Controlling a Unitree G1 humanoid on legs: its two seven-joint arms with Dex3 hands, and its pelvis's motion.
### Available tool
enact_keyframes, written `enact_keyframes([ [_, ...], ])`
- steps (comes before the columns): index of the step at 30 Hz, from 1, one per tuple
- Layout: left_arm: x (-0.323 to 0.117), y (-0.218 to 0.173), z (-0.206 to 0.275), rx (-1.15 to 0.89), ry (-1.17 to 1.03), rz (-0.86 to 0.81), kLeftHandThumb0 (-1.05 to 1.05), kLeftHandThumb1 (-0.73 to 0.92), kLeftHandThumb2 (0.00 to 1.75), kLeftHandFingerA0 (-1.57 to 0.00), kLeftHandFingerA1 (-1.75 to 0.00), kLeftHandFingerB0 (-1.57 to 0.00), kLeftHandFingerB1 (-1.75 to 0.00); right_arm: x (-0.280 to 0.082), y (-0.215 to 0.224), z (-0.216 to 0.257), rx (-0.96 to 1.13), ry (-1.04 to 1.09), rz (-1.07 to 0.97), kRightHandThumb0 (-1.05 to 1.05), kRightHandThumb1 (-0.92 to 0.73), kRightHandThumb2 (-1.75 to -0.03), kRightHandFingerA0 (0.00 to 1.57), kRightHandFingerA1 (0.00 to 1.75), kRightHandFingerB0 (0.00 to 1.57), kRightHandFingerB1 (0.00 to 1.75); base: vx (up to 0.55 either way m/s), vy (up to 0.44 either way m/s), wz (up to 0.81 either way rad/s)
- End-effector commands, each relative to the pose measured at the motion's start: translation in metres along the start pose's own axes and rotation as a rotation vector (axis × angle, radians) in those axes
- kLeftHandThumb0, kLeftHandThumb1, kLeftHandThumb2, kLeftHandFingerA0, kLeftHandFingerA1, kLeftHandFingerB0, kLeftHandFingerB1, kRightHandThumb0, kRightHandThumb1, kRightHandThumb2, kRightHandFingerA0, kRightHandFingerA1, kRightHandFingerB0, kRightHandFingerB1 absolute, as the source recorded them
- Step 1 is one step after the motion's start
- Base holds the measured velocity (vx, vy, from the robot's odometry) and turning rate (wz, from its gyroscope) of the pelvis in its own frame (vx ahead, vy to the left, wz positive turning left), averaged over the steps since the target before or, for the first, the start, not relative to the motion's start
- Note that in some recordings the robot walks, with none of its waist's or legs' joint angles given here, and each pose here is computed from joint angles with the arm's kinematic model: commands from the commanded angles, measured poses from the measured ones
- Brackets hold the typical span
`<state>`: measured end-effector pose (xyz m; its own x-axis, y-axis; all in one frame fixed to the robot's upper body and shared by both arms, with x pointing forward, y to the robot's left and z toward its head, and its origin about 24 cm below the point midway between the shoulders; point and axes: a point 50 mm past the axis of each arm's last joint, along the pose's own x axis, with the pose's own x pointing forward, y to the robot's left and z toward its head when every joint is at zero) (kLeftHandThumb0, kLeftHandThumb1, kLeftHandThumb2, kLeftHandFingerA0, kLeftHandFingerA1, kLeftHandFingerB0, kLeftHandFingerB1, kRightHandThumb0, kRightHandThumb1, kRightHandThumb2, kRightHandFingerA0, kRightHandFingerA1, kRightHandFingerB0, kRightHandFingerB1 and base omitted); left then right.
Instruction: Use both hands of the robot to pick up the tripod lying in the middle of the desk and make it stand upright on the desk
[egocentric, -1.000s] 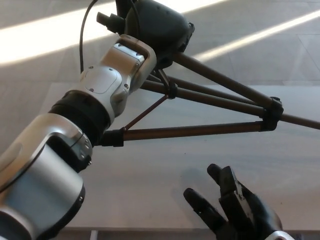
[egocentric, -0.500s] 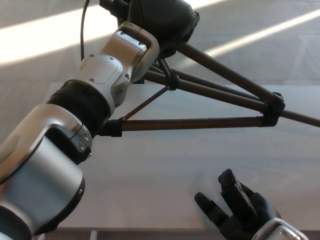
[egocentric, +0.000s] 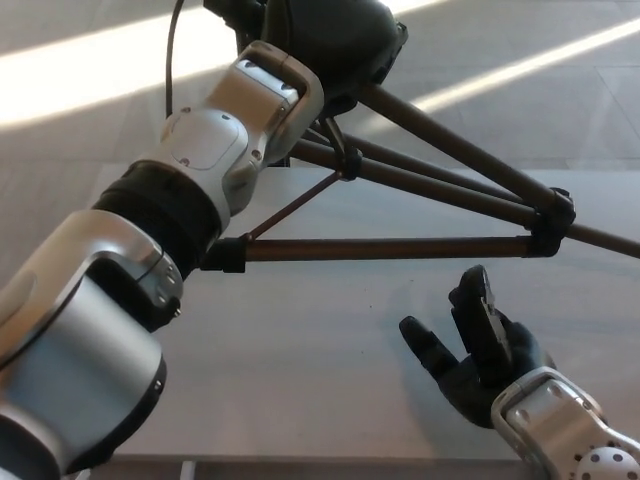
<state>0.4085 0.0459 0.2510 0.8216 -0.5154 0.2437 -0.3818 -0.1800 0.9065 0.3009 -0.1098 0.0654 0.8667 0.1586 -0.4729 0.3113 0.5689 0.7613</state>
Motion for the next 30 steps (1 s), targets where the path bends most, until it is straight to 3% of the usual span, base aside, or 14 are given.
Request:
enact_keyframes([
  [1,-0.002,0.0,0.0,0.012,0.015,0.043,-0.25,0.6,0.92,-0.92,-1.71,-0.81,-1.18,0.005,0.004,0.005,-0.02,-0.057,0.036,-0.76,-0.55,-0.98,0.02,0.32,0.04,0.27,0.0,0.0,0.0],
  [4,-0.003,-0.003,0.001,-0.043,0.016,0.039,-0.24,0.61,0.93,-0.92,-1.68,-0.82,-1.17,0.008,0.007,0.005,-0.019,-0.049,0.051,-0.97,-0.63,-0.96,0.0,0.07,0.1,0.09,0.0,0.0,0.0],
  [5,-0.002,-0.003,0.004,-0.053,0.018,0.019,-0.29,0.55,1.07,-1.16,-1.3,-0.86,-1.02,0.008,0.006,0.004,-0.008,-0.052,0.051,-0.81,-0.71,-0.63,0.0,0.05,0.0,0.25,0.0,0.0,0.0],
  [6,-0.002,-0.003,0.007,-0.046,0.017,0.024,-0.26,0.6,0.87,-0.97,-1.64,-0.84,-1.15,0.011,0.008,0.003,-0.049,-0.053,0.064,-1.01,-0.64,-0.97,0.0,0.09,0.0,0.02,0.0,0.0,0.0],
  [7,-0.001,-0.002,0.008,-0.035,0.022,0.028,-0.3,0.54,1.07,-1.16,-1.3,-0.86,-1.01,0.015,0.01,0.001,-0.064,-0.048,0.07,-1.04,-0.65,-0.97,0.0,0.09,0.0,0.0,0.0,0.0,0.0],
  [8,-0.001,-0.001,0.008,-0.035,0.021,0.03,-0.26,0.62,0.89,-0.9,-1.71,-0.8,-1.2,0.018,0.011,0.001,-0.073,-0.046,0.071,-1.03,-0.65,-0.97,0.0,0.1,0.0,0.0,0.0,0.0,0.0],
  [13,-0.001,-0.001,0.011,-0.035,0.022,0.035,-0.24,0.59,0.86,-0.96,-1.65,-0.85,-1.12,0.026,0.014,-0.004,-0.069,-0.048,0.067,-1.02,-0.64,-0.96,0.0,0.11,0.0,0.0,0.0,0.0,0.0],
  [14,-0.002,-0.001,0.011,-0.031,0.024,0.036,-0.3,0.54,1.06,-1.16,-1.29,-0.87,-1.02,0.03,0.015,-0.007,-0.068,-0.04,0.068,-1.04,-0.64,-0.96,0.0,0.12,0.0,0.0,0.0,0.0,0.0],
  [15,-0.002,-0.001,0.011,-0.03,0.024,0.036,-0.26,0.64,0.88,-0.91,-1.63,-0.81,-1.09,0.031,0.015,-0.007,-0.067,-0.039,0.069,-1.04,-0.64,-0.96,0.0,0.12,0.0,0.0,0.0,0.0,0.0],
  [19,-0.001,0.001,0.011,-0.041,0.018,0.035,-0.24,0.65,0.89,-0.92,-1.68,-0.81,-1.09,0.035,0.012,-0.008,-0.071,-0.039,0.065,-0.83,-0.63,-0.78,0.0,0.0,0.0,0.0,0.0,0.0,0.0],
  [20,-0.001,0.002,0.012,-0.043,0.013,0.038,-0.29,0.55,1.08,-1.17,-1.3,-0.84,-0.98,0.036,0.011,-0.007,-0.08,-0.044,0.058,-0.87,-0.54,-0.82,0.0,0.0,0.0,0.0,0.0,0.0,0.0],
  [25,-0.001,0.005,0.008,-0.057,0.007,0.035,-0.29,0.53,1.05,-1.17,-1.29,-0.81,-0.93,0.044,0.01,-0.002,-0.062,-0.063,0.049,-0.89,-0.53,-0.8,0.0,0.01,0.0,0.01,0.0,0.0,0.0],
  [26,-0.002,0.004,0.008,-0.063,0.005,0.049,-0.25,0.62,0.87,-0.94,-1.69,-0.8,-1.09,0.046,0.011,0.0,-0.062,-0.073,0.052,-0.86,-0.54,-0.78,0.0,0.0,0.0,0.0,0.0,0.0,0.0],
  [30,-0.002,0.003,0.009,-0.067,0.005,0.035,-0.26,0.65,0.82,-0.93,-1.72,-0.8,-1.14,0.051,0.015,0.013,-0.069,-0.114,0.032,-0.9,-0.52,-0.81,0.0,0.0,0.0,0.03,0.0,0.0,0.0],
])
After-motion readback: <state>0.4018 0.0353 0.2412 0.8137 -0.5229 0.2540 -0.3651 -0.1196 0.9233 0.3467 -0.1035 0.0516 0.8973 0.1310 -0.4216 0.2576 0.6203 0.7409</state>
